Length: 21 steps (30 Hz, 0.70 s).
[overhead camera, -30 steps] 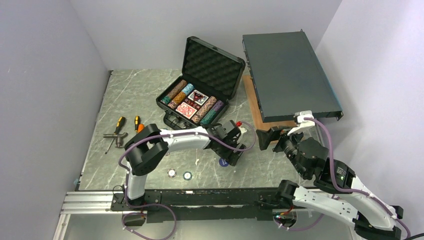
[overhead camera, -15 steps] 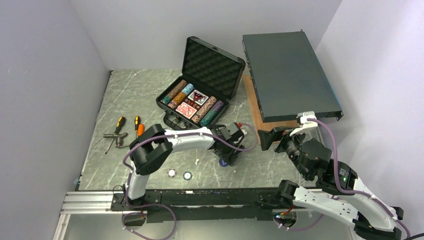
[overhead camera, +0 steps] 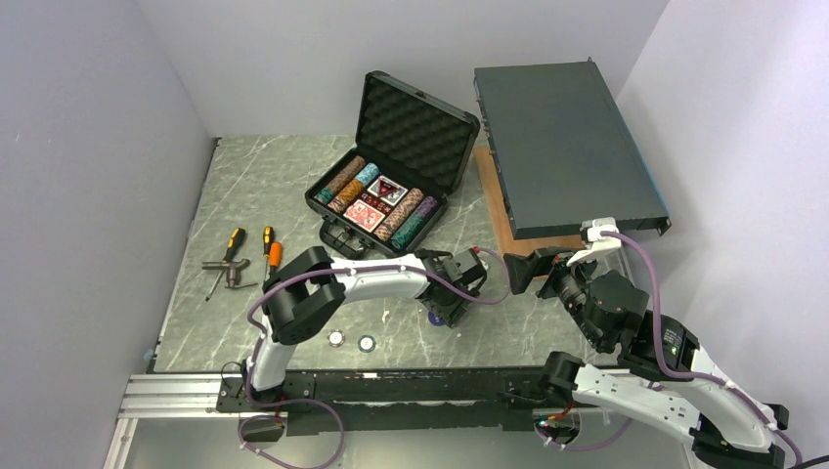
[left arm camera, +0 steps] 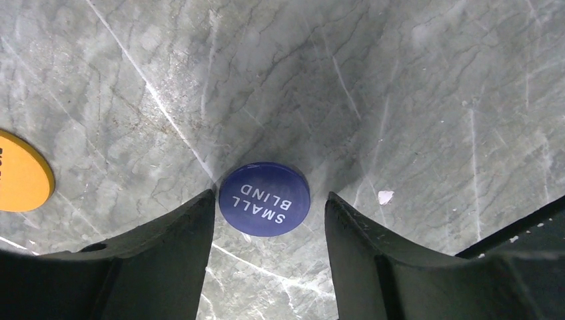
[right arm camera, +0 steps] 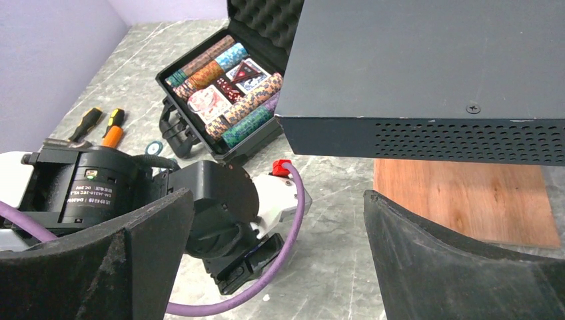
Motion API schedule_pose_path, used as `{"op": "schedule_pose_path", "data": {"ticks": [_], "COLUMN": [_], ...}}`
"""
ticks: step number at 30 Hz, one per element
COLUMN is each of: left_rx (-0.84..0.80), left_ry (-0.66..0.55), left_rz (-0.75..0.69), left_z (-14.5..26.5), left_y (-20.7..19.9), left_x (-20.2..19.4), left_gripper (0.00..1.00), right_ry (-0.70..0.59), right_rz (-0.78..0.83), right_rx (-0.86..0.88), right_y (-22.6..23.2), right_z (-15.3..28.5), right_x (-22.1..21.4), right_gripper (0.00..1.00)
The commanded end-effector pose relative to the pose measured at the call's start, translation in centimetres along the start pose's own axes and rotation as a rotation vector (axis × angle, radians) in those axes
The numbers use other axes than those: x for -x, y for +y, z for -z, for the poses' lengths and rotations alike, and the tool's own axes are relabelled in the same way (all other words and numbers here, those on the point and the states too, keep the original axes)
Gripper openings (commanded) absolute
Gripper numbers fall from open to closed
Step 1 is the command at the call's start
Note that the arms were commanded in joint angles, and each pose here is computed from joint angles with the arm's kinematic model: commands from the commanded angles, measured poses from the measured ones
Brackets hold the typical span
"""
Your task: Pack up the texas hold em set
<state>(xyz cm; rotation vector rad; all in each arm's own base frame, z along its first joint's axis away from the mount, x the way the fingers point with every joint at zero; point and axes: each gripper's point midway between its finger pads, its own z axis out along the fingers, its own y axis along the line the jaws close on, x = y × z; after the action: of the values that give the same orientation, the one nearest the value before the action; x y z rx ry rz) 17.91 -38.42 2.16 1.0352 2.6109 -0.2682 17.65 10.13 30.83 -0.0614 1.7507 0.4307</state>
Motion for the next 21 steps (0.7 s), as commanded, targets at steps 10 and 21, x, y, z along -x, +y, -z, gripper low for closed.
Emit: {"op": "schedule_pose_path", "data": {"ticks": [10,21], "left_rx": [0.100,0.115], "left_ry": [0.071,0.039], "left_rz": [-0.034,-0.058], "left_z": [-1.0,0.0], "left_y": [0.7,0.8], "left_x": [-1.9,-1.0], "left_gripper": [0.58,0.45], "right_ry": [-0.018,-0.020], "right_rz": [-0.030,-0.033], "right_rx": [0.011,0.012], "right_y": [0.2,0.2], "right_z": [0.1,0.2], "right_x": [0.5,0.5], "right_gripper": [1.00,1.00]}}
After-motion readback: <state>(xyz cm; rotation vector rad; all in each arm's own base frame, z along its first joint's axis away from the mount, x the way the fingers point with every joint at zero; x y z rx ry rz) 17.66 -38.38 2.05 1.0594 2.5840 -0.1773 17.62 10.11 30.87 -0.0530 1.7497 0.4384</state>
